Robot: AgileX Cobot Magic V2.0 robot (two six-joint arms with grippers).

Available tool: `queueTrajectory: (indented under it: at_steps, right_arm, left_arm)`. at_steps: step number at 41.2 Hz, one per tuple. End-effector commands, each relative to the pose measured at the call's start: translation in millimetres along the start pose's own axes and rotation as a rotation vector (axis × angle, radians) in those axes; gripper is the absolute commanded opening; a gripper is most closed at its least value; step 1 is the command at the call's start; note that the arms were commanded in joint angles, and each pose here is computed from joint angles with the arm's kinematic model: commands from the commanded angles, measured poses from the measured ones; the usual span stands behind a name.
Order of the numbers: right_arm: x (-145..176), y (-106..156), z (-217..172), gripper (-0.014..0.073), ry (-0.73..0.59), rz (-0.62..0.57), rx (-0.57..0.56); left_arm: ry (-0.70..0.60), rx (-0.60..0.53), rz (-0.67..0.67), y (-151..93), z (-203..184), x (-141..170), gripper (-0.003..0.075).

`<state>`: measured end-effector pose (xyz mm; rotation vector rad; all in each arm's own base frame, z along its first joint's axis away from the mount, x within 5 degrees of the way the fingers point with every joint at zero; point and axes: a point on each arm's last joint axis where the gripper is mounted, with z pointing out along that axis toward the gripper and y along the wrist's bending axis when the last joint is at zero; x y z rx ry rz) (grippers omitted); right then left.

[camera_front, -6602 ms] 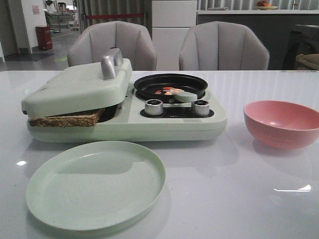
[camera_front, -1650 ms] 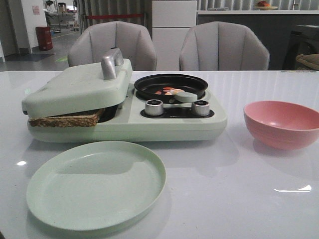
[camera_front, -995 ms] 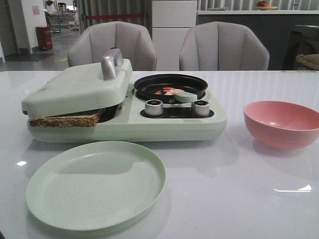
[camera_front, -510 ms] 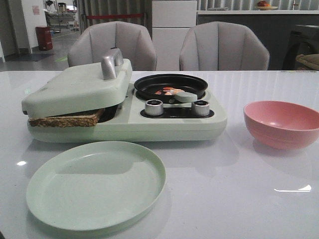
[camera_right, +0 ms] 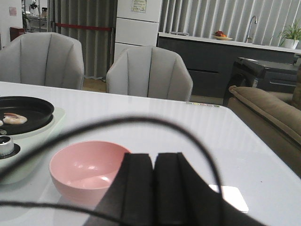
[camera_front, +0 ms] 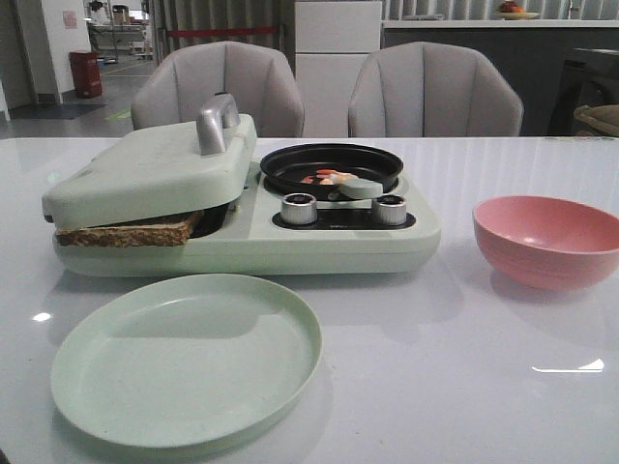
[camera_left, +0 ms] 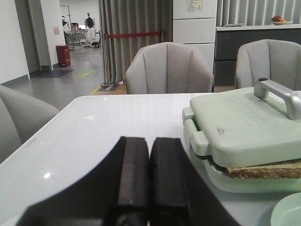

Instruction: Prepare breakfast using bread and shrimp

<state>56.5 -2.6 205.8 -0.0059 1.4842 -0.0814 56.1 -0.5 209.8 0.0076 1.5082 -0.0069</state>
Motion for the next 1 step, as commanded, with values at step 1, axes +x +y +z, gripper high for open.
queueTrajectory:
  at_steps: [1]
  right_arm:
    - [-10.5,-0.8,-2.2,-0.0031,-0.114,-0.018,0.011]
  left_arm:
    - [-0.084,0.004,-0.010,-0.2,-1.2,0.5,0.0101]
